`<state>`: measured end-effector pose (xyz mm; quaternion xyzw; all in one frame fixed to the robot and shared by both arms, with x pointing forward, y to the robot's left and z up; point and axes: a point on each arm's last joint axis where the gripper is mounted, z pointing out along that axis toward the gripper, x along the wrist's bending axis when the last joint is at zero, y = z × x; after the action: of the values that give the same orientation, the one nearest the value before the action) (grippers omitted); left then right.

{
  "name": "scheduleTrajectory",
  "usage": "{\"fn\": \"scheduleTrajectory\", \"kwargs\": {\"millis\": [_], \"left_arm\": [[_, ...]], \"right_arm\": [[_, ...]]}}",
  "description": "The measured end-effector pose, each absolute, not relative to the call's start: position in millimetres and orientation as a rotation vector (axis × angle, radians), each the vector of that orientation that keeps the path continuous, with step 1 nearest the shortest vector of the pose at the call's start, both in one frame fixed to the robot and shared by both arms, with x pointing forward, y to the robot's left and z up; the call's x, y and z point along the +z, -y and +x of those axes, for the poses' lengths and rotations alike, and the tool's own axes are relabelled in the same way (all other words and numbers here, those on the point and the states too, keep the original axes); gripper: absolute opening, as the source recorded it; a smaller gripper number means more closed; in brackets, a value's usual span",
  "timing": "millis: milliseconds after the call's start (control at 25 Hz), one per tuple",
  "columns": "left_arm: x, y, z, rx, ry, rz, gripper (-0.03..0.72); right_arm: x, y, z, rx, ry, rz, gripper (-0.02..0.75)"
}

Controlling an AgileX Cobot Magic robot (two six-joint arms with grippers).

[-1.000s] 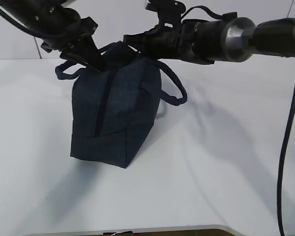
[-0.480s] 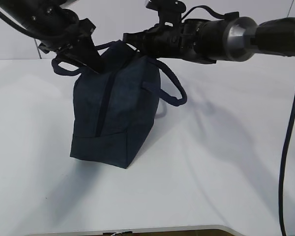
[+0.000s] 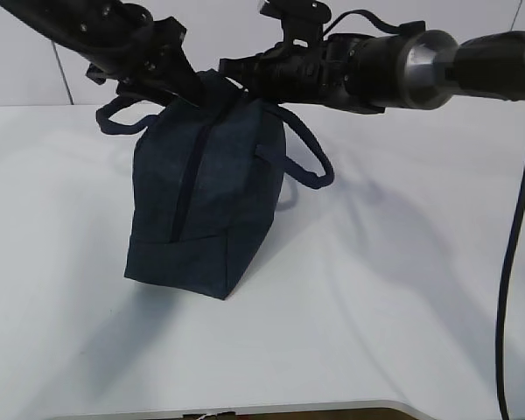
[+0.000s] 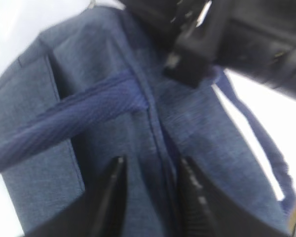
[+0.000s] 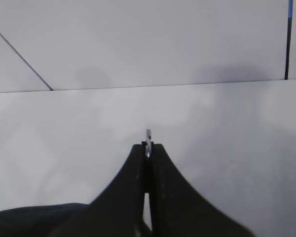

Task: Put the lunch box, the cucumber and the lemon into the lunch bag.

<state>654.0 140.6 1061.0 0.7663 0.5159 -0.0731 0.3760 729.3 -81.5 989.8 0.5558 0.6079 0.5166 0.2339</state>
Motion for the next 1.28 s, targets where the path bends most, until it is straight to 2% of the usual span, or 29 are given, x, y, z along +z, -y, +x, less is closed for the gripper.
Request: {"fn": "scheduleTrajectory", "kwargs": {"millis": [80, 200, 280, 520, 1000, 1280], "left_arm": [[1054, -140, 657, -0.196, -1.330, 1.964, 0.231], [1049, -139, 658, -0.205, -1.324, 1.980, 0.064], [1049, -139, 657, -0.215, -1.308, 1.998, 0.004], [1048, -139, 653, -0.256, -1.283, 2.036, -0.012], [1047, -139, 652, -0.254, -1.257, 2.065, -0.013], [1047, -139, 651, -0.247, -1.231, 2.084, -0.013]], "right_arm": [[990, 82, 729, 1.419, -1.668, 1.528, 0.005], [990, 82, 729, 1.419, -1.668, 1.528, 0.005], [990, 81, 729, 1.420, -1.668, 1.528, 0.005], [989, 80, 729, 1.419, -1.671, 1.529, 0.005], [958, 77, 731, 1.400, -1.725, 1.567, 0.005], [957, 75, 730, 1.389, -1.742, 1.543, 0.005]]}}
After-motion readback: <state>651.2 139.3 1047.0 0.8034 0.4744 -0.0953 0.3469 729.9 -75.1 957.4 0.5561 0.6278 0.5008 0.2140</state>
